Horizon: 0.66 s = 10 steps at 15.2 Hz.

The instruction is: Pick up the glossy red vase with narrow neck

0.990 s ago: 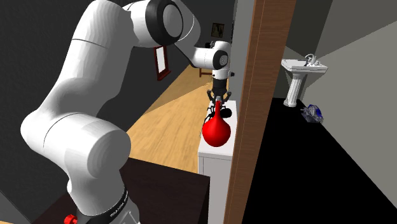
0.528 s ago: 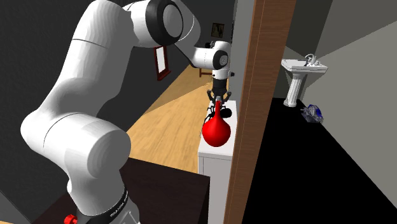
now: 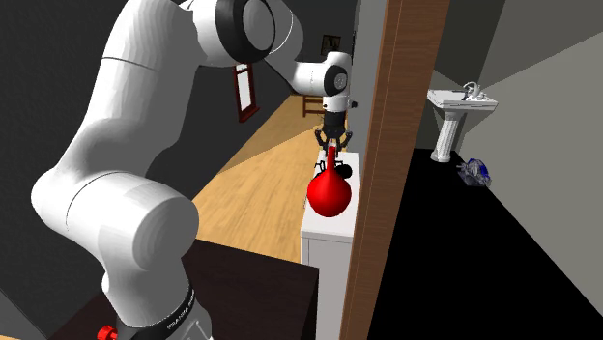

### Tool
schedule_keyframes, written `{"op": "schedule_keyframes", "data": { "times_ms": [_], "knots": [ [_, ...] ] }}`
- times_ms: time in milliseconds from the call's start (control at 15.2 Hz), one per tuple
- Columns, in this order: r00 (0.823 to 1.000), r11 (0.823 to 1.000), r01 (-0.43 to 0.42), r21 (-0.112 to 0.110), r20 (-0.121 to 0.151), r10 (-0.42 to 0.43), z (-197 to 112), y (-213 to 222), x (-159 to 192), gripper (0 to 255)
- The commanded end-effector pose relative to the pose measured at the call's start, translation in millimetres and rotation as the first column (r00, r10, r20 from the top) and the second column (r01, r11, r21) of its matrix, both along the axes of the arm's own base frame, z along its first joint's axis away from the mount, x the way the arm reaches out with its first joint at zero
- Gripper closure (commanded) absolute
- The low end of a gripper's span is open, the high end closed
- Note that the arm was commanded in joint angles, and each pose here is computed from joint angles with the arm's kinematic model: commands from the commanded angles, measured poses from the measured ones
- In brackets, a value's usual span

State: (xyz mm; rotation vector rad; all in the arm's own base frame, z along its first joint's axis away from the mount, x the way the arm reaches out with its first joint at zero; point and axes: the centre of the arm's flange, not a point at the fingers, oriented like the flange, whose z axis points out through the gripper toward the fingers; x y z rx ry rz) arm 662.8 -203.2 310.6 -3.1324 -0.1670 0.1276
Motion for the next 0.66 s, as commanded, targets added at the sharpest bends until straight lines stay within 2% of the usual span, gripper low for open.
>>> {"op": "schedule_keyframes", "data": {
  "times_ms": [0,462,594],
  "knots": [
    [1.000,1.000,0.000,0.000,0.002,0.000,11.9,0.7,0.7,255],
    [1.000,1.000,0.000,0.000,0.002,0.000,48.9,0.7,0.7,255],
    [1.000,1.000,0.000,0.000,0.002,0.000,49.7,0.7,0.7,255]
  ]
}}
